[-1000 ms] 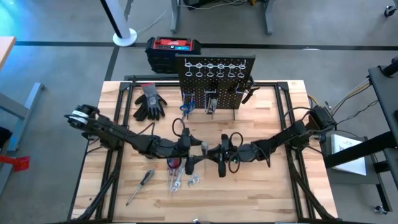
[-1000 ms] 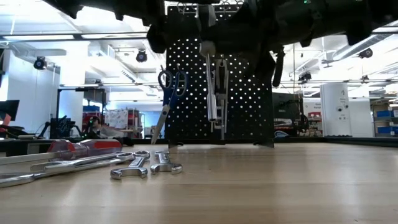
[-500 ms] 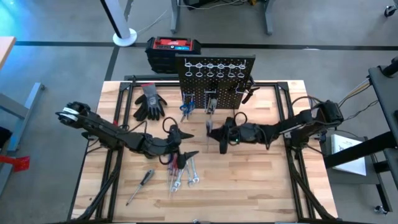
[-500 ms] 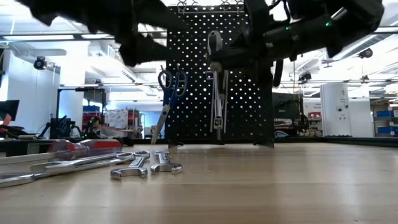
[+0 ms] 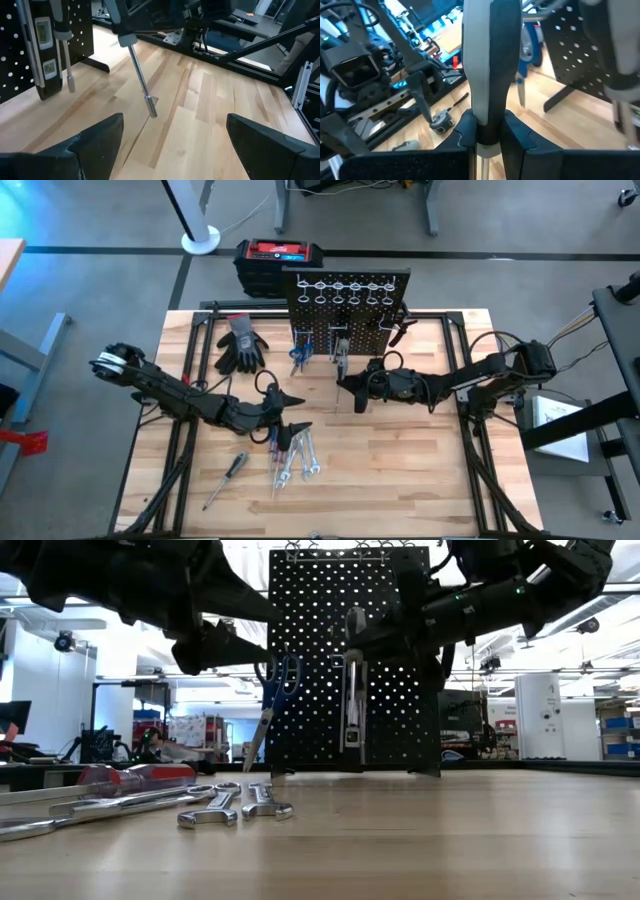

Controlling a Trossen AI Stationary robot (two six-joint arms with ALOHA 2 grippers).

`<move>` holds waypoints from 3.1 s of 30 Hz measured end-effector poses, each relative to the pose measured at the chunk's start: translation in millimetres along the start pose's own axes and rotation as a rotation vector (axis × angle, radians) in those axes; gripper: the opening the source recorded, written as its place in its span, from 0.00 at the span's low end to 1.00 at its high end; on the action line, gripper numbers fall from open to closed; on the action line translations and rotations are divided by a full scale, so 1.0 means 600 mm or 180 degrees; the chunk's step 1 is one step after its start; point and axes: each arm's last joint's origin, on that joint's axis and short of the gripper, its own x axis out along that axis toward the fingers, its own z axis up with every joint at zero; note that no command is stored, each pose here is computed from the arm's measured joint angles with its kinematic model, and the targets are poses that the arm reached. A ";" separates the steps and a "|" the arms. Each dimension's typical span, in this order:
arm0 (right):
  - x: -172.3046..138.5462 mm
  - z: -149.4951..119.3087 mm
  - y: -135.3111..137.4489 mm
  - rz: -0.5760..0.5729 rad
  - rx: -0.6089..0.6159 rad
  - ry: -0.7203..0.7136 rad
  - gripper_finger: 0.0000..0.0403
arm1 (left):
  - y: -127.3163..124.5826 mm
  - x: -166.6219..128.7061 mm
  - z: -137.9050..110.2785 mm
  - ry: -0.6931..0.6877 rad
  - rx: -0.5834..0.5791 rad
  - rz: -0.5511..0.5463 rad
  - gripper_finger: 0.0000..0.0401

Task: Hang tools onto peg board
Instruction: Hang the grey screwdriver on the pegboard

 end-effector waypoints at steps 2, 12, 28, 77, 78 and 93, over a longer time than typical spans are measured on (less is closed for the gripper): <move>0.000 0.001 -0.002 -0.0019 0.0079 -0.0007 0.08 | 0.000 0.000 0.000 -0.0011 0.0033 0.0004 0.85; 0.002 0.006 -0.009 -0.0117 0.0514 -0.0102 0.08 | 0.001 0.000 0.002 -0.0050 0.0079 0.0023 0.85; -0.012 0.001 0.026 0.0219 0.0182 -0.0136 0.08 | 0.003 0.000 -0.003 0.0014 0.0123 0.0065 0.85; -0.001 -0.020 -0.032 0.0304 0.0613 -0.0483 0.08 | 0.050 -0.044 -0.072 -0.0064 -0.0120 -0.0006 0.85; -0.001 -0.020 -0.032 0.0304 0.0629 -0.0484 0.08 | 0.050 -0.044 -0.072 -0.0072 -0.0117 0.0014 0.85; 0.009 -0.005 -0.028 0.0362 0.0430 -0.0543 0.08 | 0.051 -0.044 -0.070 -0.0112 -0.0073 0.0052 0.85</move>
